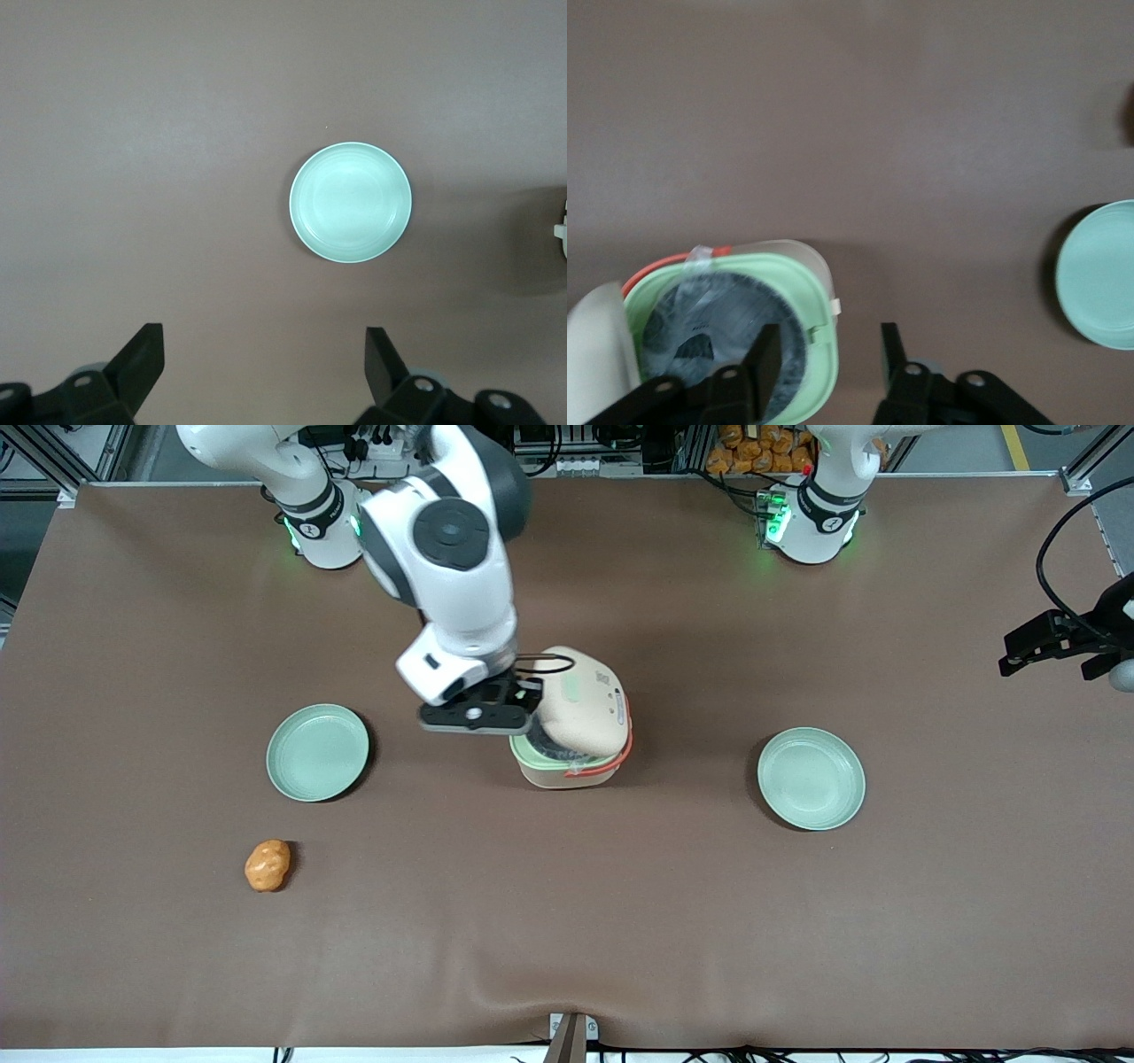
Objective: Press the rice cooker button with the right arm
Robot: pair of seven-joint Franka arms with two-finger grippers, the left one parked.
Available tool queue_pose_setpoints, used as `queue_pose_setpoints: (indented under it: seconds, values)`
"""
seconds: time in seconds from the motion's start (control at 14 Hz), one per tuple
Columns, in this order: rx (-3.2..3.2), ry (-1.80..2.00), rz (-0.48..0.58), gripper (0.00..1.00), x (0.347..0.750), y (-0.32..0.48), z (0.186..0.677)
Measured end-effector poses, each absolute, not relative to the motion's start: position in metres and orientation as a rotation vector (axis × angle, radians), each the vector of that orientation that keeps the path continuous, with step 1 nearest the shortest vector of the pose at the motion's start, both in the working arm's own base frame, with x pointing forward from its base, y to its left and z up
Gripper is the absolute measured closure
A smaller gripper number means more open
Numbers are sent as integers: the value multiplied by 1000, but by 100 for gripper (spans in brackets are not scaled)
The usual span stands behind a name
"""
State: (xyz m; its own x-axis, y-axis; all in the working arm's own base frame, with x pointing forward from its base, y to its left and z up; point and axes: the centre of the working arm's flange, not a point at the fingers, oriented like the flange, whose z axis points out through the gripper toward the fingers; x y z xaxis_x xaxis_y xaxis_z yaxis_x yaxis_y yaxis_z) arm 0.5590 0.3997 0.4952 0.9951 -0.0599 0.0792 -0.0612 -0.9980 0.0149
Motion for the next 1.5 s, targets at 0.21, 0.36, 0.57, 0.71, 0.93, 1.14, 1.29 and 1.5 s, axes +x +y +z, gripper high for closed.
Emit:
queue_pose_setpoints:
  seconds: [0.21, 0.36, 0.57, 0.71, 0.93, 1.14, 1.29, 1.5]
  values:
    - [3097, -91, 70, 11, 583, 326, 526]
    - [3081, -120, 26, 0, 588, 284, 545]
    - [3077, -139, 1, 0, 594, 216, 578]
    - [3080, -159, -5, 0, 593, 166, 602]
    - [3088, -167, 2, 0, 586, 115, 627]
    - [3095, -144, 0, 0, 580, 75, 634]
    - [3099, -150, 0, 0, 570, 52, 637]
    - [3109, -110, 18, 0, 550, 26, 650]
